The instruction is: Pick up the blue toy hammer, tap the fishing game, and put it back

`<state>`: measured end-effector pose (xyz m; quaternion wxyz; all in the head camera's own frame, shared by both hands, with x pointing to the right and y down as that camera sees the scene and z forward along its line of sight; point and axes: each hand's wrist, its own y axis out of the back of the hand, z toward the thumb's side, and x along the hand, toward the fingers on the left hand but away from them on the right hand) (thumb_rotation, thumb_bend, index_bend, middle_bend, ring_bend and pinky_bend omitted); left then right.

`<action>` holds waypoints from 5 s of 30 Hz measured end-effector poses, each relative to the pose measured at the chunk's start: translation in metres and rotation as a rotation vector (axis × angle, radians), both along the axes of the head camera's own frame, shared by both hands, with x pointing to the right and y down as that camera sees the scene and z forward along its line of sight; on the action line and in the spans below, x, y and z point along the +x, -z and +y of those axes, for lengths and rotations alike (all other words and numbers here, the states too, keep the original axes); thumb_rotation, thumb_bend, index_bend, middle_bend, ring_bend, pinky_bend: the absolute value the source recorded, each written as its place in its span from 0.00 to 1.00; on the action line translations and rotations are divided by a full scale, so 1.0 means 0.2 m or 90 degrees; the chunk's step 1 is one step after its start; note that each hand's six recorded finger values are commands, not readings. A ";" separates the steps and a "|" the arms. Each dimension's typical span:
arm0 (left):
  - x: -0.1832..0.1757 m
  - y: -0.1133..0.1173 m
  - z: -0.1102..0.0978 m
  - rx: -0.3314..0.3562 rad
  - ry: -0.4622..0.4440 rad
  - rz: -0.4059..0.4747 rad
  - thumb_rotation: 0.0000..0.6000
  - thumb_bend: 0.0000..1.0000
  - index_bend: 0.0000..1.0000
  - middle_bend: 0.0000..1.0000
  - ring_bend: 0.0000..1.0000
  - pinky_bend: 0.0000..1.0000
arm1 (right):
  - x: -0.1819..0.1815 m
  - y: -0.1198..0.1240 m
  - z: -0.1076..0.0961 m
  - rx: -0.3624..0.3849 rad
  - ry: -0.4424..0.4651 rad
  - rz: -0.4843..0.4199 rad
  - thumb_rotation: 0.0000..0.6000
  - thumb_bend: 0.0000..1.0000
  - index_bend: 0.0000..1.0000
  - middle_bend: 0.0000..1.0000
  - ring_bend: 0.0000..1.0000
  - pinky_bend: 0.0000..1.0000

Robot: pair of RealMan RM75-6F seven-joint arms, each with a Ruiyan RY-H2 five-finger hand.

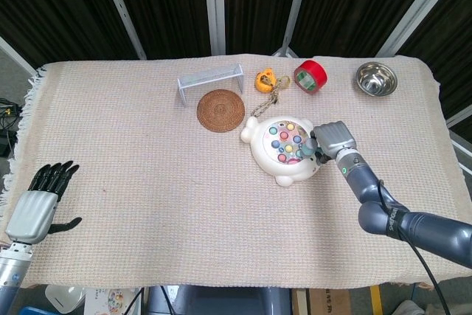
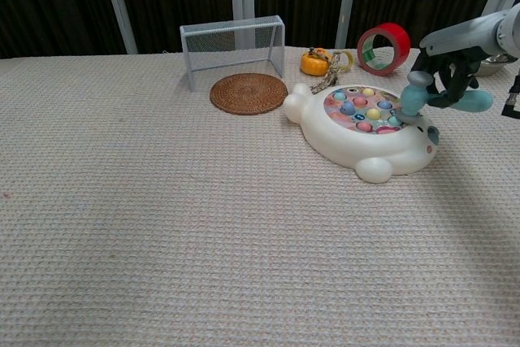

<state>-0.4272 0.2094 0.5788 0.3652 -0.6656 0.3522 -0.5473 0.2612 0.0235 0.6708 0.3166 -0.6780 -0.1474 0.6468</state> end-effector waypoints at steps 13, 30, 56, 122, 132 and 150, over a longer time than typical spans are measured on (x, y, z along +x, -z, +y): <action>0.02 -0.01 -0.01 0.001 -0.007 0.004 1.00 0.04 0.00 0.00 0.00 0.00 | -0.08 0.11 -0.05 0.020 0.003 -0.019 1.00 0.71 1.00 0.82 0.70 0.60; -0.01 -0.03 -0.01 -0.011 0.000 0.000 1.00 0.04 0.00 0.00 0.00 0.00 | -0.21 -0.01 -0.08 -0.004 0.018 0.015 1.00 0.71 1.00 0.82 0.70 0.60; 0.00 0.02 -0.01 0.011 -0.006 0.004 1.00 0.04 0.00 0.00 0.00 0.00 | -0.04 0.15 0.06 0.007 0.009 -0.013 1.00 0.72 1.00 0.82 0.70 0.60; 0.06 0.08 0.01 0.022 -0.016 -0.010 1.00 0.04 0.00 0.00 0.00 0.00 | 0.60 -0.22 0.35 -0.020 -0.100 -0.014 1.00 0.33 0.61 0.56 0.39 0.36; 0.06 0.07 0.01 0.021 -0.015 -0.010 1.00 0.04 0.00 0.00 0.00 0.00 | 0.61 -0.23 0.36 -0.025 -0.104 -0.012 1.00 0.27 0.60 0.56 0.39 0.34; 0.06 0.06 0.01 0.017 -0.012 -0.010 1.00 0.04 0.00 0.00 0.00 0.00 | 0.60 -0.22 0.29 -0.038 -0.116 -0.004 1.00 0.26 0.46 0.48 0.31 0.25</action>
